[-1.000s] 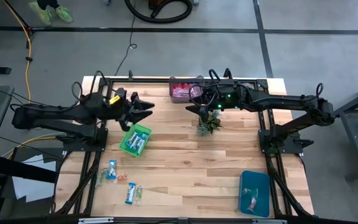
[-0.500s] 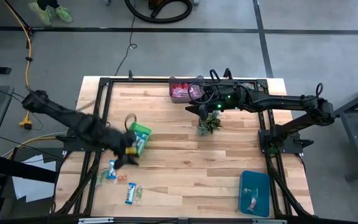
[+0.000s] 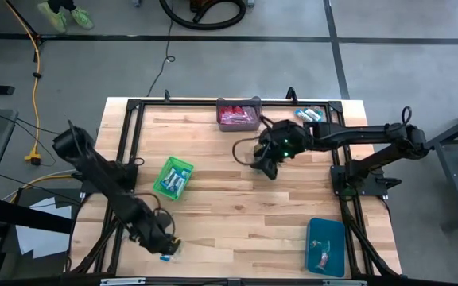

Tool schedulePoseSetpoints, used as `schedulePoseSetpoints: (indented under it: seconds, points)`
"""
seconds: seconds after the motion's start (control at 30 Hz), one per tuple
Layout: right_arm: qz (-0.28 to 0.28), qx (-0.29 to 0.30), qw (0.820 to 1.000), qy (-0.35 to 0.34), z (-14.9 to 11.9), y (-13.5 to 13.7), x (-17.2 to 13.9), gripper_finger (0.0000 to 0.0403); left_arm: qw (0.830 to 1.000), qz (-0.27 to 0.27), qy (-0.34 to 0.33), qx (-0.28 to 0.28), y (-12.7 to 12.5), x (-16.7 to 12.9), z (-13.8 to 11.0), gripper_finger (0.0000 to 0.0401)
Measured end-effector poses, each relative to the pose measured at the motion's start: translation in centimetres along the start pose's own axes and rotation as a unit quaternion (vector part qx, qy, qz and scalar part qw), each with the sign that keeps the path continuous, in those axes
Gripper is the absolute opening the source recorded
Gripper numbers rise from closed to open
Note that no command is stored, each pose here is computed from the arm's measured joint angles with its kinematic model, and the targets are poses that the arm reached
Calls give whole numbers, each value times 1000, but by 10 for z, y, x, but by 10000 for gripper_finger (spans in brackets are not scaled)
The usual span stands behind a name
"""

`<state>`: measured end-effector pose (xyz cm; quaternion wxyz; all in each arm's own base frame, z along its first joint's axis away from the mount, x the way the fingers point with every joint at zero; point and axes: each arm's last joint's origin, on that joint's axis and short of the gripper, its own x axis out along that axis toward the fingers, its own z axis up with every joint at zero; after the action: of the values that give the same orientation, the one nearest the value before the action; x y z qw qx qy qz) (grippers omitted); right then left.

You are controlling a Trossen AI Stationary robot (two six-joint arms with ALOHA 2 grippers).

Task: Sort candy
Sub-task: Put the white candy into the green bin

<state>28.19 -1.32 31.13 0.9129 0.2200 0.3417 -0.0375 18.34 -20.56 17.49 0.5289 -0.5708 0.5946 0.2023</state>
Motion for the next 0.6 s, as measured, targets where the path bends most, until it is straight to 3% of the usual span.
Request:
schedulePoseSetpoints:
  seconds: [0.2, 0.6]
  points:
    - [6, -37, 999, 26, -8, 9, 1, 244, 997, 21, -13, -69, 0, 30, 6, 195]
    - [15, -62, 997, 40, -15, 20, 2, 244, 993, 87, -45, -72, 11, 46, 14, 192]
